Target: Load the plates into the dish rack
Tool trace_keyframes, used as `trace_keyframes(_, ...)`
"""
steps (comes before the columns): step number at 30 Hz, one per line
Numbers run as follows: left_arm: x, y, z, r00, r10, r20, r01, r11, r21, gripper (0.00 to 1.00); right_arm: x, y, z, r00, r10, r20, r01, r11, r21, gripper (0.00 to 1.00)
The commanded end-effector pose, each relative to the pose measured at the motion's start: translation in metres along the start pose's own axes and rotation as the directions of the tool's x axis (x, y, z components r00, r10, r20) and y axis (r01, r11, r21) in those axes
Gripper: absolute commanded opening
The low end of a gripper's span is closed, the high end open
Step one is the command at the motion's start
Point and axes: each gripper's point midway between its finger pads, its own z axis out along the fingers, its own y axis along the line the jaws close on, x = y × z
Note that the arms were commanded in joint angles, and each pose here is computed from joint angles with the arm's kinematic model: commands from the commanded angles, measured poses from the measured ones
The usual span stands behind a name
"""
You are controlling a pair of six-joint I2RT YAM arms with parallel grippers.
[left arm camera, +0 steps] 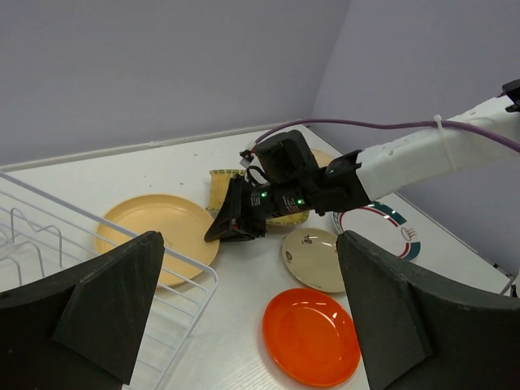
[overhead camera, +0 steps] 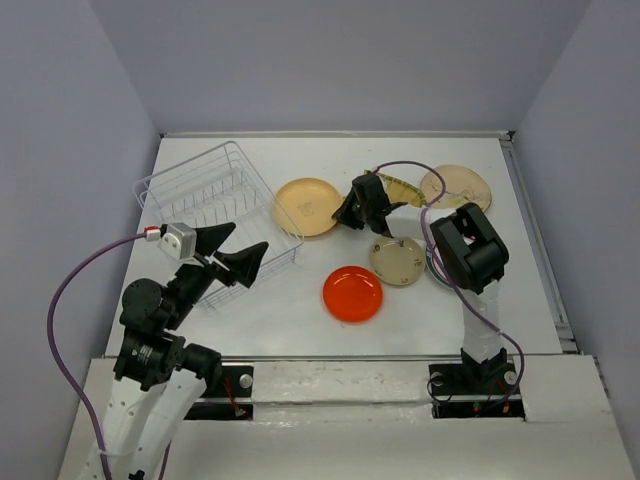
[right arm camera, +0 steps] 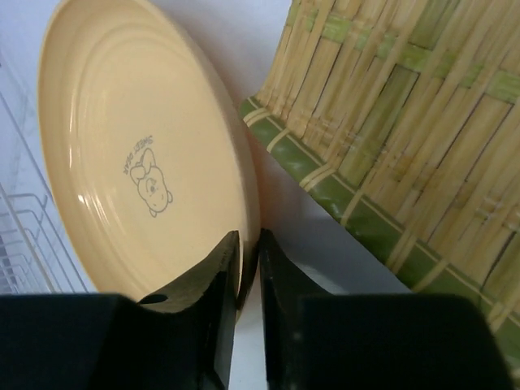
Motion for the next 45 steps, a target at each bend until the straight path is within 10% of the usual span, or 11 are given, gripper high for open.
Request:
trace_keyframes(1, -0.016, -0.004, -0.001, 0.998, 0.027, 0.058, -0.028, 1.0, 0.013, 0.99, -0.028, 0.037, -0.002, 0.997, -0.008, 0.078, 0.014, 0.997, -0.076, 0.15)
trace_keyframes(13, -0.018, 0.001, 0.0, 0.998, 0.009, 0.068, -0.008, 1.0, -0.017, 0.99, -0.09, 0.086, -0.035, 0.955, -0.143, 0.259, 0.146, 0.989, 0.006, 0.07)
trace_keyframes(26, -0.064, 0.029, -0.012, 0.984, -0.007, 0.177, 0.05, 0.969, -0.242, 0.99, -0.168, 0.168, -0.156, 0.685, -0.44, 0.58, 0.29, 0.896, 0.337, 0.07)
trace_keyframes(30, -0.087, 0.031, -0.024, 0.97, 0.002, 0.244, 0.069, 0.957, -0.283, 0.99, -0.13, 0.219, -0.161, 0.663, -0.459, 0.591, 0.361, 0.888, 0.285, 0.07)
trace_keyframes(35, -0.097, 0.035, -0.034, 0.964, 0.037, 0.264, 0.052, 0.944, -0.326, 0.99, -0.05, 0.257, -0.142, 0.777, -0.393, 0.492, 0.43, 0.902, 0.042, 0.07)
trace_keyframes(45, -0.098, 0.032, -0.043, 0.958, 0.046, 0.281, 0.048, 0.947, -0.318, 0.99, 0.047, 0.217, -0.105, 0.834, -0.49, 0.255, 0.533, 0.834, -0.139, 0.07)
